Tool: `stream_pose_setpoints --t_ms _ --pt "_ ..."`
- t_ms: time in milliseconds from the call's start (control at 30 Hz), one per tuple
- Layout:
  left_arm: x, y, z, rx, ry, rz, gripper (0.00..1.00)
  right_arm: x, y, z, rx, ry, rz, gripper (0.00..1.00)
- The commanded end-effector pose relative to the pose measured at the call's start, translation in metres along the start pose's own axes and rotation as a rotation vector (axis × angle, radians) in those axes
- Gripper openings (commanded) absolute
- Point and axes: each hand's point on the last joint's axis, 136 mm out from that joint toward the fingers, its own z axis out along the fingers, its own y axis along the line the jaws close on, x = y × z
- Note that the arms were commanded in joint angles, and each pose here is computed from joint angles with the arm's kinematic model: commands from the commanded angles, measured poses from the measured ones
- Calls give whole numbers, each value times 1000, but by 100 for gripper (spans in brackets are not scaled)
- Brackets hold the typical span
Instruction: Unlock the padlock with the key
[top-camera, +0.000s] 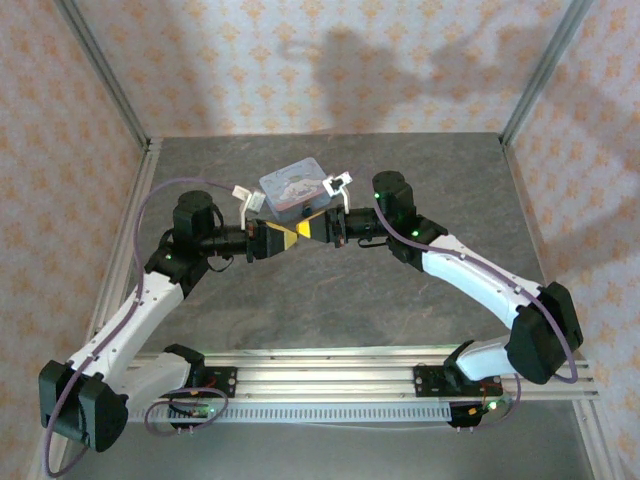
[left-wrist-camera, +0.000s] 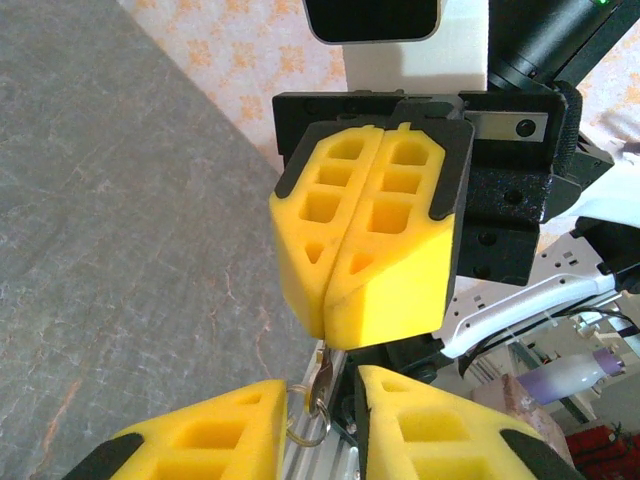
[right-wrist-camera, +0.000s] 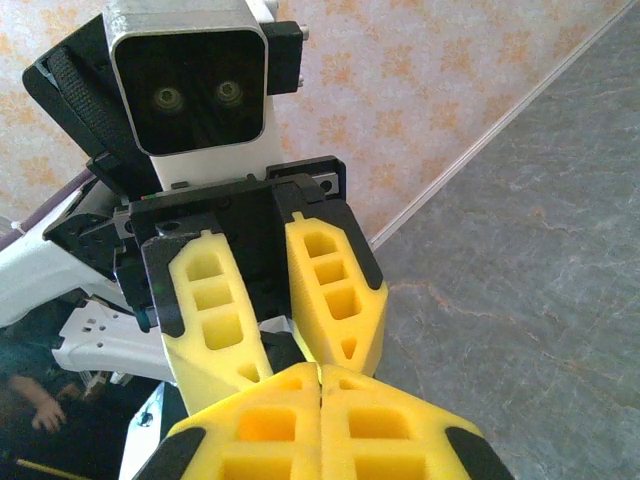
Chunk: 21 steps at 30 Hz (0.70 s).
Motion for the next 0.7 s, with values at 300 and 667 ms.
stream_pose_setpoints --t_ms 300,667 --pt "3 -2 2 21 16 27 14 -21 23 -9 -46 -62 -79 0" --pt "4 -2 -1 -9 19 46 0 -22 14 -9 1 -81 -65 0"
